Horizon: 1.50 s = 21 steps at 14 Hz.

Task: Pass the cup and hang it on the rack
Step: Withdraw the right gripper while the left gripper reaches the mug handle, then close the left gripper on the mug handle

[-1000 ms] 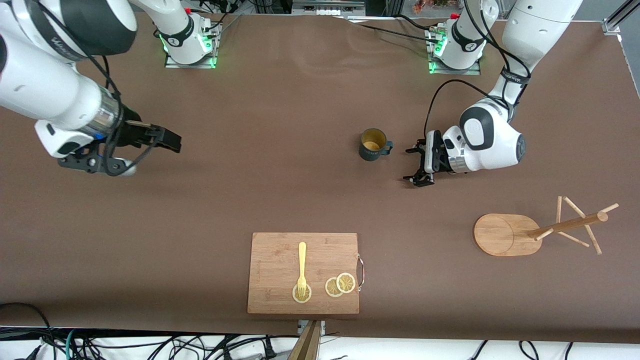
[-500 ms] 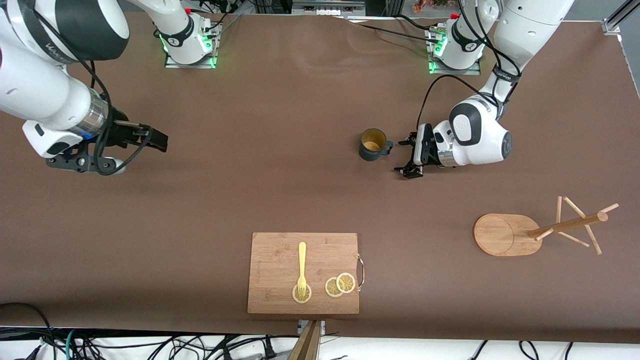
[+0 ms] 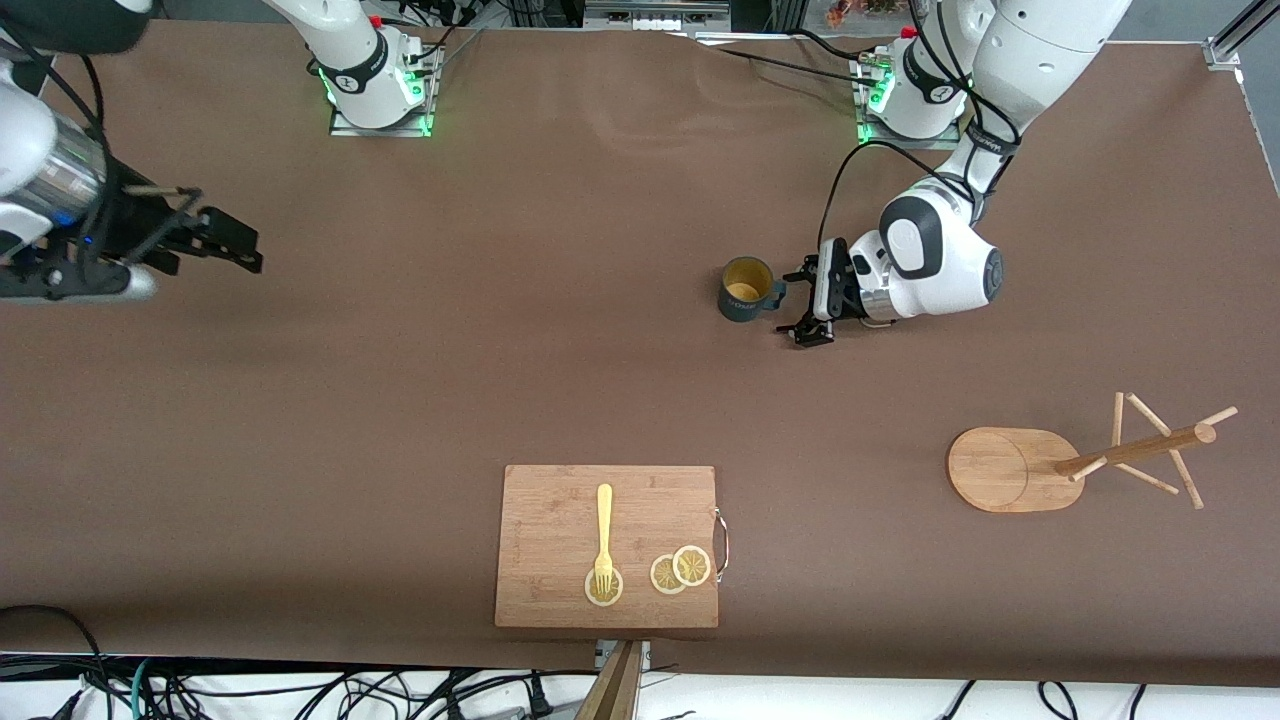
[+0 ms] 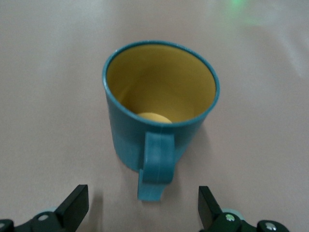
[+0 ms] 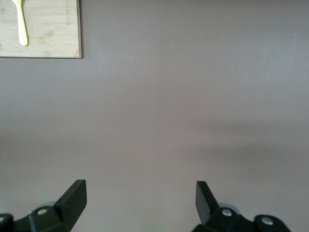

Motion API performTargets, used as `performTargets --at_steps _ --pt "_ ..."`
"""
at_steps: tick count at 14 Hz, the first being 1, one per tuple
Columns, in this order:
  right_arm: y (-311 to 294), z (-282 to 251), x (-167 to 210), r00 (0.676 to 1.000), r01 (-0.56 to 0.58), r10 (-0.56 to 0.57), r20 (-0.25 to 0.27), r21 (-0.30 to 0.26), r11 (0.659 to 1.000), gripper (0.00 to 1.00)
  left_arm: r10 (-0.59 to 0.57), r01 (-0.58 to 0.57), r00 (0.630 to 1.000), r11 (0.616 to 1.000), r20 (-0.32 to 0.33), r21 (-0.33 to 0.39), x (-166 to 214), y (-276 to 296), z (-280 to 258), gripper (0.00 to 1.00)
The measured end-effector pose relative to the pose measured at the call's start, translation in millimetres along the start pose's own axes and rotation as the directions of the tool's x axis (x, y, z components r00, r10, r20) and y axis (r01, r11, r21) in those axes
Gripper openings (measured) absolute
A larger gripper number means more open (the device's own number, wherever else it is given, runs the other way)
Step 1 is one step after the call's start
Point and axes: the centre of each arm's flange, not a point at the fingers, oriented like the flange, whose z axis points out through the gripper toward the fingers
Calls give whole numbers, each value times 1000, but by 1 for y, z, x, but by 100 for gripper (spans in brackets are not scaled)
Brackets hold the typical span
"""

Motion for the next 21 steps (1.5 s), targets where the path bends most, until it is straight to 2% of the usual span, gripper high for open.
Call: performTargets --at_steps 4,8,11,13,15,21 --pt "13 -4 -6 1000 27 -27 5 -7 1000 100 -7 7 1000 1000 8 18 2 6 7 100" --pt "20 -1 -6 1000 19 -19 12 -8 1000 100 3 1 999 998 -51 62 -10 21 16 100" --pt "20 2 -5 1000 11 -11 17 -8 1000 100 3 1 998 998 -59 60 -13 25 23 100" --pt "20 1 -5 1000 11 -11 16 -9 1000 100 5 -2 998 998 -58 58 -12 26 24 96" --pt "20 1 -5 1000 11 -11 15 -10 1000 100 7 -4 998 998 -58 58 -12 26 24 78" --pt "18 10 4 1000 0 0 15 -12 1000 100 12 -8 998 998 -60 56 -10 26 25 72"
